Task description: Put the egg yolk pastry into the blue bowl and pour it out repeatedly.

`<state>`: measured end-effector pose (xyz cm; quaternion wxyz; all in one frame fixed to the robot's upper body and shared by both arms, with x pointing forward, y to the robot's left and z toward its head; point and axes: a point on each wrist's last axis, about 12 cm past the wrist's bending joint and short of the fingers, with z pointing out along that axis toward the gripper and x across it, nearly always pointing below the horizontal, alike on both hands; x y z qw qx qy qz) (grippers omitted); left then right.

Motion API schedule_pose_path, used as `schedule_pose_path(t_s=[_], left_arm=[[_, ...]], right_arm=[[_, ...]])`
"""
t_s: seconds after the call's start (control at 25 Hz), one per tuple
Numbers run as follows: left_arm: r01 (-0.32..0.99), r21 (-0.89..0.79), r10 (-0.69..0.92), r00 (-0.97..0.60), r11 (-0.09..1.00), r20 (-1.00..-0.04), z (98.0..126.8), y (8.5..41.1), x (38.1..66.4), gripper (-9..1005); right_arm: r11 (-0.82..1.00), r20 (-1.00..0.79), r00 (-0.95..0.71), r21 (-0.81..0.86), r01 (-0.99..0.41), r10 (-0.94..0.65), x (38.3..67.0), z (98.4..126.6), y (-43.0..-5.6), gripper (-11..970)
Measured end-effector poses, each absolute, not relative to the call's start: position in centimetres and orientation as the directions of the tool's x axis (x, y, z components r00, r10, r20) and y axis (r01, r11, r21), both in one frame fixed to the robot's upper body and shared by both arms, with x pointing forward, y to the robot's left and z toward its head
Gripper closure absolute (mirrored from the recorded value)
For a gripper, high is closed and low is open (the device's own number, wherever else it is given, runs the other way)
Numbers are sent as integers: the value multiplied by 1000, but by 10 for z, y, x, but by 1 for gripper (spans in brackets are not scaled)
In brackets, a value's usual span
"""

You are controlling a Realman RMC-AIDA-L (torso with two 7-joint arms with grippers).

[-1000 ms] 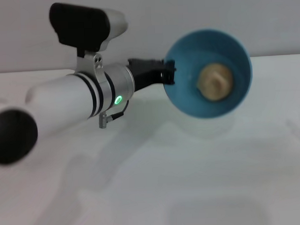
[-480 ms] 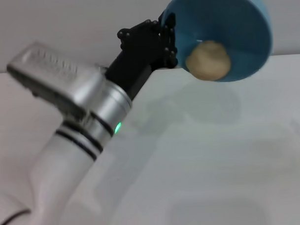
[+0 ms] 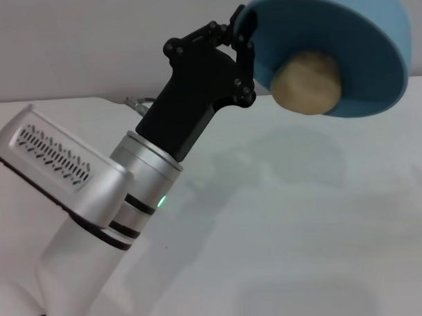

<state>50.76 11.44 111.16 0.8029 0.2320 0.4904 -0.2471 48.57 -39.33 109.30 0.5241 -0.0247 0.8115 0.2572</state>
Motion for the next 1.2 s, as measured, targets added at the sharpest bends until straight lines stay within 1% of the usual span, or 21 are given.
schedule_pose_path(t_s=[0.52, 0.84, 1.04, 1.2], left_arm=[[628, 153, -202, 456, 763, -867, 1118, 115, 508, 996], [589, 60, -280, 468, 806, -838, 1123, 122, 510, 995], [575, 68, -301, 523, 816, -797, 1128, 125, 507, 995], [593, 88, -256, 470, 800, -845, 1121, 121, 519, 996]], right_arm=[[870, -865, -446, 387, -304, 228, 486, 1092, -394, 455], [866, -861, -448, 400, -301, 242, 486, 1090, -393, 455], [864, -861, -447, 402, -304, 243, 488, 1091, -392, 455], [855, -859, -449, 410, -318, 245, 492, 1092, -388, 455]])
